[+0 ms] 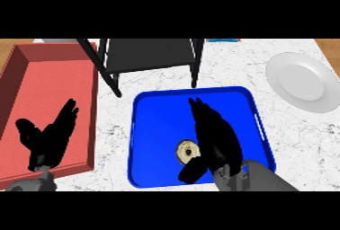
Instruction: Pick the cupcake from the tray and place it in the tiered shelf
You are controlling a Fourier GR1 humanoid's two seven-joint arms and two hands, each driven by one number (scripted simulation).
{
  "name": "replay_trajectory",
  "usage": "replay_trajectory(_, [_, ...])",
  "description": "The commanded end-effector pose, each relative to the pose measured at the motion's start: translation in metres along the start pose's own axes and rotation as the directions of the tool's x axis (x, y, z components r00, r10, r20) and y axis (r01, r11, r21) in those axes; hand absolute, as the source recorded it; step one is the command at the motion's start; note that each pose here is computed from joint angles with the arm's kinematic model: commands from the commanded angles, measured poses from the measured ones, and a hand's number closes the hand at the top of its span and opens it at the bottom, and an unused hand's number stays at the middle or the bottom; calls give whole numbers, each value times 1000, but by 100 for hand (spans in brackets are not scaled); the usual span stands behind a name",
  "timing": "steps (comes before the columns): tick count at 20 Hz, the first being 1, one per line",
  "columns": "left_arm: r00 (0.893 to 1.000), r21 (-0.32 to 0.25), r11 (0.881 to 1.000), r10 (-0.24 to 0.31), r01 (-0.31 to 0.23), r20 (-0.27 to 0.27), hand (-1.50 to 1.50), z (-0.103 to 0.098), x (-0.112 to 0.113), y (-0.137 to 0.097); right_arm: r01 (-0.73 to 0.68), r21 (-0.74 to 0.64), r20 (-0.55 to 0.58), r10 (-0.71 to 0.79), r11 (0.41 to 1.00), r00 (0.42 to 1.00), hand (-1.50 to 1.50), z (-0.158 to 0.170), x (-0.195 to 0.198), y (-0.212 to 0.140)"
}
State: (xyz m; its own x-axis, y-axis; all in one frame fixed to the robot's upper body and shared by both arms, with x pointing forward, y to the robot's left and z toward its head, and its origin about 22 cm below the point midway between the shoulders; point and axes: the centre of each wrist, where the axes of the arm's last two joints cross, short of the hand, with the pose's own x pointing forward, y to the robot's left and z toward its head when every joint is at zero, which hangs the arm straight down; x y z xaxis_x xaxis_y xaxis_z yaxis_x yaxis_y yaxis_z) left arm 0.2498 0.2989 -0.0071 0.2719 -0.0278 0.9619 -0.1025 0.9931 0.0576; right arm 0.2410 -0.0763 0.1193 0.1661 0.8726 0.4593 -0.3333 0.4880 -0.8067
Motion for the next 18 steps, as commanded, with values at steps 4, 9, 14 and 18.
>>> replay_trajectory(4, [986,-23,1000,13,-17,-168,0,4,-21,-9,-29,2,-176,29,1000,984,-150,8,5,20])
replay_trajectory(9, [982,-16,1000,1,-4,-190,0,4,-32,9,-53,-13,-202,50,999,978,-150,-8,11,30])
replay_trajectory(14, [984,15,1000,4,-1,-178,0,-3,-26,7,-84,-36,-243,73,996,967,-150,-10,0,41])
replay_trajectory(18, [985,-5,1000,-10,9,-170,0,-8,-14,2,-112,-57,-248,95,992,964,-150,-25,-12,55])
